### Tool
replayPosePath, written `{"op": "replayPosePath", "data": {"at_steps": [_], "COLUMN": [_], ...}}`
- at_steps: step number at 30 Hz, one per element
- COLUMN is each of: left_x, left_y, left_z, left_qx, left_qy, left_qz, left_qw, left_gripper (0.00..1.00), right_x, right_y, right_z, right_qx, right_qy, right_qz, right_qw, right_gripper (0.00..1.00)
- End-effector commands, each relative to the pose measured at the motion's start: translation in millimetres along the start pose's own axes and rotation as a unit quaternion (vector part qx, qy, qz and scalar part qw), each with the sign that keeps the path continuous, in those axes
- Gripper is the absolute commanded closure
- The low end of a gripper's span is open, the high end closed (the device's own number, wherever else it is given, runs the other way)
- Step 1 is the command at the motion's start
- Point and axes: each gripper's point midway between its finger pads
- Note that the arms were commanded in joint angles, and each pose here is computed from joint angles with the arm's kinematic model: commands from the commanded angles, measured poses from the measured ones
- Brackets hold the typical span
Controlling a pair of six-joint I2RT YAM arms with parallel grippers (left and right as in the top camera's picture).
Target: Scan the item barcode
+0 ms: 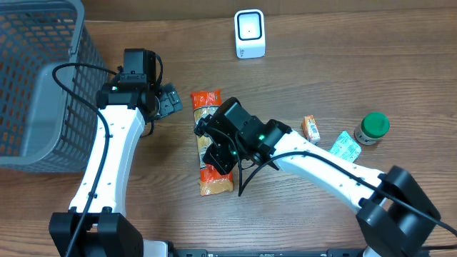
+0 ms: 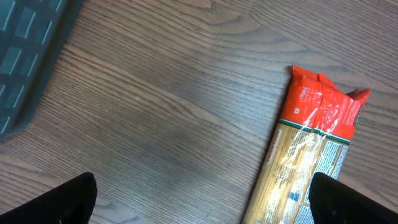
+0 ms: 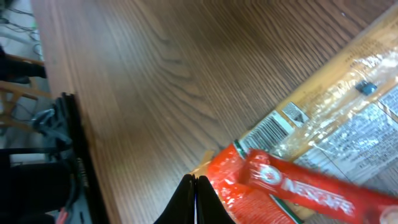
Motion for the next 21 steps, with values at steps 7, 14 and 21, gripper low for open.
{"op": "replayPosePath", "data": {"at_steps": [7,14,21], "left_x": [1,1,1], "left_y": [1,1,1], "left_z": [-1,-1,-1], "left_qx": [0.005,0.005,0.005], "left_qy": [-0.002,-0.002,-0.002], "left_qz": [-0.006,-0.006,-0.006], "left_qw": [1.0,1.0,1.0], "left_gripper": [0.0,0.0,0.0], "right_x": [19,-6,-12], "right_y": [-17,-71,-81], "right_z": [23,37,35], "right_qx": [-0.073,-0.229,-0.241], "right_qy": [-0.029,-0.052,-0.09], "right_qz": [-0.034,-0.328,-0.476], "right_qw": [0.996,0.915,0.841], "right_gripper": [0.71,0.17,0.11]}}
Point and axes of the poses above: each gripper's point midway between its finger pads, its own z axis back along the fingers, its own y axis along the line the jaws close on, x = y × z, and after that the axes turned 11 degrees about z, right-handed
